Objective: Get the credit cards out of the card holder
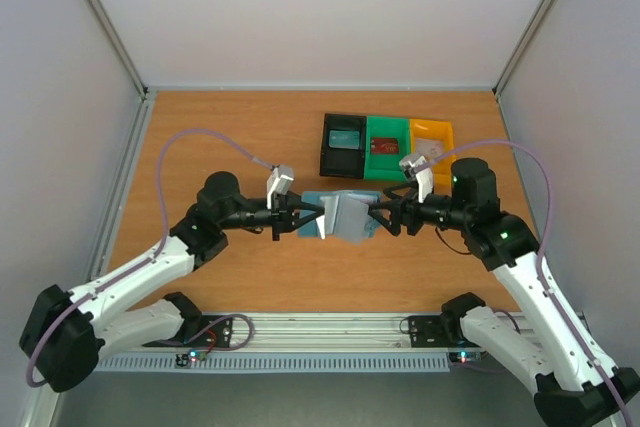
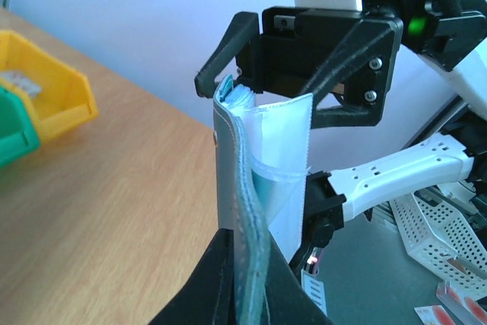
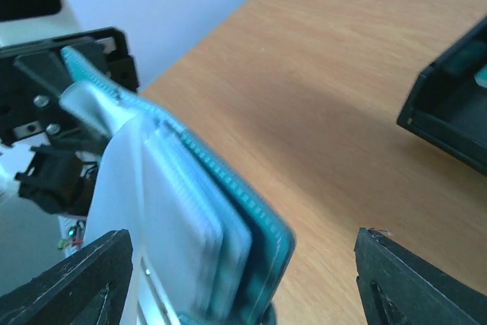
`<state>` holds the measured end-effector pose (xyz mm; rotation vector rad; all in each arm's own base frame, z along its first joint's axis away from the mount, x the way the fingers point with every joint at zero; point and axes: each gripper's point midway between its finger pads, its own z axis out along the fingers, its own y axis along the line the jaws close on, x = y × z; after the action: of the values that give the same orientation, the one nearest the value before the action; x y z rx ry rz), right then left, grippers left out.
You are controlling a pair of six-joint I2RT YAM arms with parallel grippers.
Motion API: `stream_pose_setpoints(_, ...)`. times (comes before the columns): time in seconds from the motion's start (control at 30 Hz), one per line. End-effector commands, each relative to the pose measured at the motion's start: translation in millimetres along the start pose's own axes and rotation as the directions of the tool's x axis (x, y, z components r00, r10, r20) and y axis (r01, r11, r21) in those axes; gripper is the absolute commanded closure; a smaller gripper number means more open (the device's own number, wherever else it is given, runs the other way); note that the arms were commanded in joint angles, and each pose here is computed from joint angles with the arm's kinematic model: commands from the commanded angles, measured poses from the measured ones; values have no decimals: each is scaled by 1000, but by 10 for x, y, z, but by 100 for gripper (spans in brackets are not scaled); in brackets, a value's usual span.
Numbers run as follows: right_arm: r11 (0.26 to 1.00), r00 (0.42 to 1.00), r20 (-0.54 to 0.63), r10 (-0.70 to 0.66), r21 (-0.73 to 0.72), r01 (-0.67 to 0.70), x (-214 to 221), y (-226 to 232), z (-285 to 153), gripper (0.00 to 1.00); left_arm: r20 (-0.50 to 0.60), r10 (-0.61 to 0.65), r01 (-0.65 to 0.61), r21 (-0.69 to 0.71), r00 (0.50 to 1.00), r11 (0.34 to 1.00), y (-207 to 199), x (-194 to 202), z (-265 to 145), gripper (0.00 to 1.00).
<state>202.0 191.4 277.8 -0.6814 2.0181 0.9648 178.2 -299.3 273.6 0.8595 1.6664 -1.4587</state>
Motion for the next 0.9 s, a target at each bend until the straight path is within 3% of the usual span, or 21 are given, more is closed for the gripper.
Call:
stream_pose_setpoints(0.0, 996, 997, -21, -74, -61, 73, 20, 188, -125, 19, 121, 171, -180, 70, 978, 981, -317, -395, -87, 100)
stream_pose_setpoints(0.4, 993, 997, 9, -83, -86, 83, -54, 228, -115, 24, 168, 210, -229, 101, 963, 968, -485, -520, -151, 100)
stream_pose_setpoints(0.57, 984, 1000, -4, -8, -176, 7, -173, 295, 53, 35, 177, 205, -224, 96, 963, 970, -481, -506, -112, 100)
stream_pose_setpoints(0.7, 969, 995, 30, -98, -226, 103, -209, 493, 185, 37, 183, 188, -208, 100, 965, 973, -484, -528, -82, 100)
stream_pose_setpoints(0.87, 935, 985, -14, -169, -318, 156, -118, 799, 375, 41, 187, 169, -185, 73, 968, 980, -413, -530, -66, 100)
